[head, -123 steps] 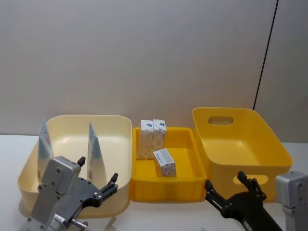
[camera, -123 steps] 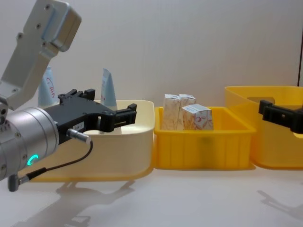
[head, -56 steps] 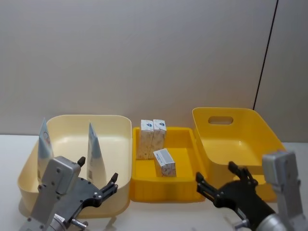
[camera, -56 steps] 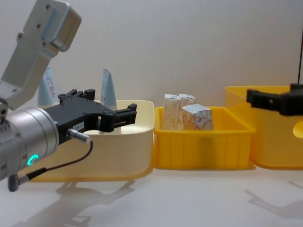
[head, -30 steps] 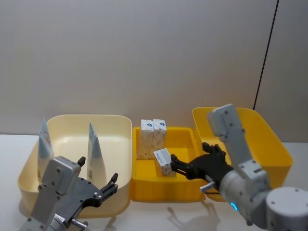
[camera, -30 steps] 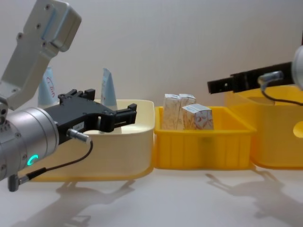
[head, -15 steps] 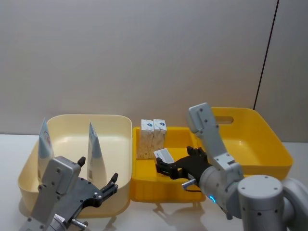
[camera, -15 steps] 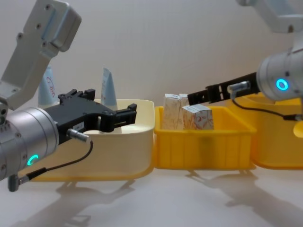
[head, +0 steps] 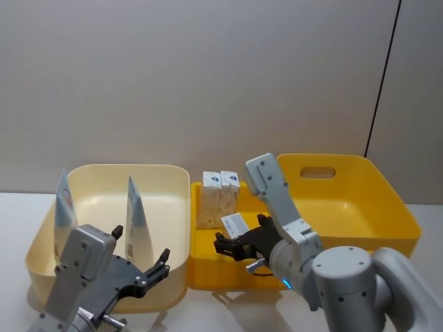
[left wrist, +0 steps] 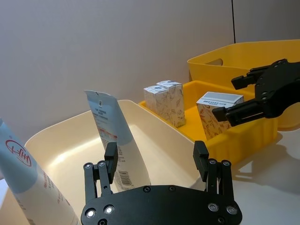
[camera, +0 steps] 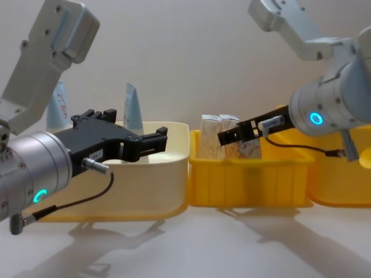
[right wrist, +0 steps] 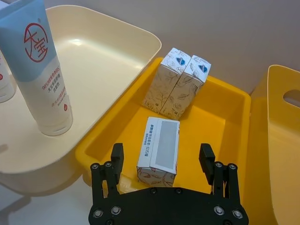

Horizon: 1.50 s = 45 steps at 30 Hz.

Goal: Bimanual collaborative sorting of washing and personal care products

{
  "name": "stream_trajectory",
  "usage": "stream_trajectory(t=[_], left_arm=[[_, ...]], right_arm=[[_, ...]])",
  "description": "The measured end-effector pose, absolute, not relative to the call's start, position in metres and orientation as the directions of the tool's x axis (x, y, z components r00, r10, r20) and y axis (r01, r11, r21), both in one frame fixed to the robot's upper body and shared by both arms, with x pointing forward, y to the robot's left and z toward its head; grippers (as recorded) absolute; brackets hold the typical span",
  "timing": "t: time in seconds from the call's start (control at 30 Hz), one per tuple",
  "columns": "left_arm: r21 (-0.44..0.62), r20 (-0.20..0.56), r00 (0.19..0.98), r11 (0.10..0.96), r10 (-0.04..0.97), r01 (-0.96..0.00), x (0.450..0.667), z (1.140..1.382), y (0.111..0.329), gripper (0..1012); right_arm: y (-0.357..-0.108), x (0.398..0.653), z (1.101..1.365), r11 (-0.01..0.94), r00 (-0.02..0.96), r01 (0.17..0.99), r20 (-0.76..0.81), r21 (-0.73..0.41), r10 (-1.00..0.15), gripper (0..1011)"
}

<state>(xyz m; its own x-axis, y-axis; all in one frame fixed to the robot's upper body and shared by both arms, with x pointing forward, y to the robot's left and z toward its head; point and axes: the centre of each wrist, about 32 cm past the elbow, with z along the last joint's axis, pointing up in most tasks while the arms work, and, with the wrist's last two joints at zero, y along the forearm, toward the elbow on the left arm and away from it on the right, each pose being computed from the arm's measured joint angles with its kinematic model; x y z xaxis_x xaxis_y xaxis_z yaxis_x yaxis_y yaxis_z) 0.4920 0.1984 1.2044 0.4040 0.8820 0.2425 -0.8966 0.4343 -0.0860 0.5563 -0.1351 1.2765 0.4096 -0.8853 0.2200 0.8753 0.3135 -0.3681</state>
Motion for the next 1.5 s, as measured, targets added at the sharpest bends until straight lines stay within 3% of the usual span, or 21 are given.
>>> stream_trajectory(t=[0.6, 0.73, 1.27, 1.5], left_arm=[[-0.086, 0.242, 0.404, 0.434, 0.882, -0.897, 0.492, 1.204, 0.198, 1003], [-0.086, 0.242, 0.404, 0.434, 0.882, -0.897, 0.492, 1.204, 0.198, 1003], [-0.086, 0.242, 0.404, 0.434, 0.882, -0.897, 0.492, 1.204, 0.198, 1003], [-0.086, 0.242, 0.404, 0.434, 0.882, -0.897, 0.492, 1.204, 0.198, 1004]], right_arm=[[-0.126, 0.571, 1.267, 0.287, 0.403, 0.869, 0.239, -0.404, -0.883, 993], [-0.125, 0.573, 1.266, 0.283, 0.401, 0.869, 0.240, -0.407, -0.884, 915], [-0.124, 0.575, 1.264, 0.277, 0.397, 0.868, 0.242, -0.413, -0.885, 415], [-0.124, 0.576, 1.264, 0.275, 0.397, 0.868, 0.243, -0.414, -0.885, 399]])
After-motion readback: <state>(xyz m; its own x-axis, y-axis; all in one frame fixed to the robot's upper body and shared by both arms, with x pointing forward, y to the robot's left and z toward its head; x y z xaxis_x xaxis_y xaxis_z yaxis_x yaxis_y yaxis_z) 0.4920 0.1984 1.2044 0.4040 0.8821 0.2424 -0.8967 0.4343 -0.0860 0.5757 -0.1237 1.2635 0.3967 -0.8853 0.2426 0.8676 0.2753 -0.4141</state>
